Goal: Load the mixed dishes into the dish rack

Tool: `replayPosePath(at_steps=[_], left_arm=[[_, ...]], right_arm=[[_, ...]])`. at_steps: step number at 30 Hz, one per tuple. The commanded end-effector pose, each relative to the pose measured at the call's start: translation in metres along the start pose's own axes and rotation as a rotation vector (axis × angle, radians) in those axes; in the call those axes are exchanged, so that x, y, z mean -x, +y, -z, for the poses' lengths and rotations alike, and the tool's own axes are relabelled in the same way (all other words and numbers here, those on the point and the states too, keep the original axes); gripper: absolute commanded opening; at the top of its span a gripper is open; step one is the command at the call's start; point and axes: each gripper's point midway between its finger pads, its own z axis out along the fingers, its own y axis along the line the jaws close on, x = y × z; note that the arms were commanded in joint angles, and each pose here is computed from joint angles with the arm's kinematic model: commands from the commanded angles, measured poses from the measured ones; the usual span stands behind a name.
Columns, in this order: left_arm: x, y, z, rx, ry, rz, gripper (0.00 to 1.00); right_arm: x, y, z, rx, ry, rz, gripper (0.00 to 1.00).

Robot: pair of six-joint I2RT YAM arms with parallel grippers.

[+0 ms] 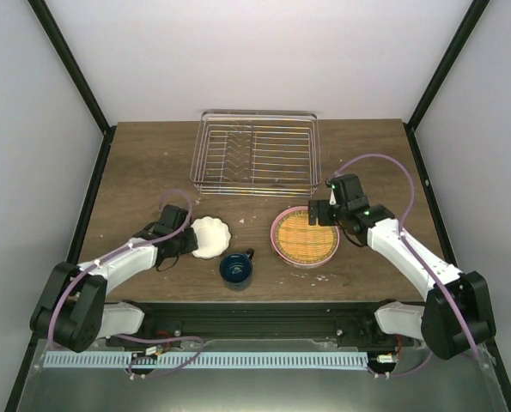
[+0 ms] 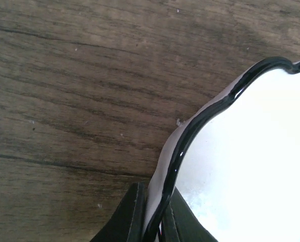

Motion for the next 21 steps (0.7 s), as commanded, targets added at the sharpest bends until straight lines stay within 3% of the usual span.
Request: replayPosePath(at_steps=[1,11,17,21], left_arm=[[-0.001,0.007,0.005,0.037,-0.009,-0.011,0.00],[0.027,-0.018,0.059,-0.111,-0.154,-0.045,0.00],[0.057,-0.037,0.117,-0.210,-0.318,-0.080,0.00],[0.069,-0.049,0.134,-0.280,-0.400,-0.110,0.00]], right_arm=[[0.004,0.000,0.002,0.012,-0.018,0.002,1.00],[0.016,0.038,0.020,0.231,-0.086,0.047,1.00],[0.031,0.078,0.050,0.472,-0.182,0.083,0.99],[0.030,0.118,0.073,0.724,-0.187,0.108,0.97]])
